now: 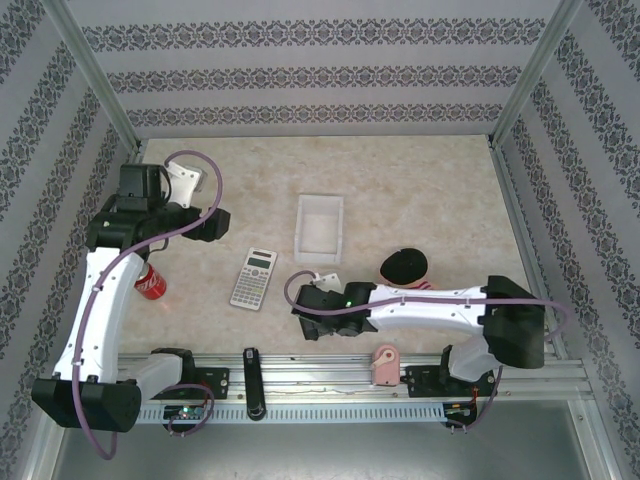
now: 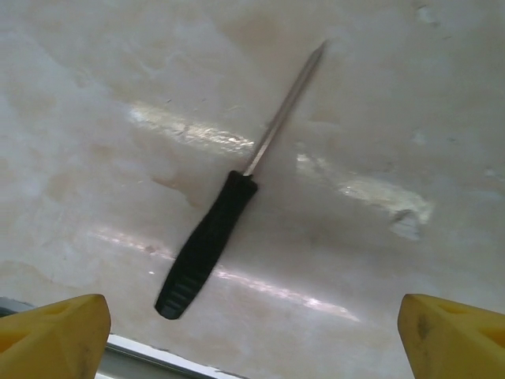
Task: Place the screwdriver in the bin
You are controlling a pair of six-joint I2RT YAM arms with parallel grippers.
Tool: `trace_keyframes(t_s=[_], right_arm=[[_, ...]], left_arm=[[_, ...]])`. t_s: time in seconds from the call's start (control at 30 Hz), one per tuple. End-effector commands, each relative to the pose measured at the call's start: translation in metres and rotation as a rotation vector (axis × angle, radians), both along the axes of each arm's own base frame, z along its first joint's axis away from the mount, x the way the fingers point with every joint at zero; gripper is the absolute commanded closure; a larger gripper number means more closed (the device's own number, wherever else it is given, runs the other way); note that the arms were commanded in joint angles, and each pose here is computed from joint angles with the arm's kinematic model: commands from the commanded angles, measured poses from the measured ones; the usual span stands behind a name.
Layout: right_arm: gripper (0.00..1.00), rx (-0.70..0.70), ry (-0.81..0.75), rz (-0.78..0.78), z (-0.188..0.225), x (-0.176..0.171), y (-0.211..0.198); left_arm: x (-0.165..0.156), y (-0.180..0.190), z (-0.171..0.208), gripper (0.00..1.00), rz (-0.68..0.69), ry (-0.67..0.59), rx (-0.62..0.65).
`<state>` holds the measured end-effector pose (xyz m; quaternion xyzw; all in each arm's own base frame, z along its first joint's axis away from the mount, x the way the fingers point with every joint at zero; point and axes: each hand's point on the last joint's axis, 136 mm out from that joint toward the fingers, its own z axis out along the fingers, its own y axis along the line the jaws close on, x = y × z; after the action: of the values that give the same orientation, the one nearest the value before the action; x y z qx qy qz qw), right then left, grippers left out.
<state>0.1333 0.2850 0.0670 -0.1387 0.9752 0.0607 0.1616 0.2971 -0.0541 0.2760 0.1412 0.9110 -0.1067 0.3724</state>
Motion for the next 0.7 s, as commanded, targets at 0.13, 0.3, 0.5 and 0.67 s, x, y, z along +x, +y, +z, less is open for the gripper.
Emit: trace_keyframes(t_s=[0.13,0.3,0.5,0.67], right_arm=[[0.12,-0.035,0.044,0.007,-0.029,-0.009,0.024],[0.17,-0.092,0.047,-0.008,-0.044,-0.01,0.015],[0.24,-0.16,0.031,-0.033,-0.054,-0.008,-0.005],[0.29,-0.159,0.033,-0.076,-0.059,-0.007,-0.023]], left_arm=[[-0.012,-0.001,-0.009,0.01,-0.01,0.018,0.025],[-0.01,0.0,-0.011,0.01,-0.004,0.014,0.029],[-0.008,0.002,-0.006,0.01,0.015,0.002,0.03],[-0.007,0.001,-0.003,0.01,0.024,0.003,0.019]])
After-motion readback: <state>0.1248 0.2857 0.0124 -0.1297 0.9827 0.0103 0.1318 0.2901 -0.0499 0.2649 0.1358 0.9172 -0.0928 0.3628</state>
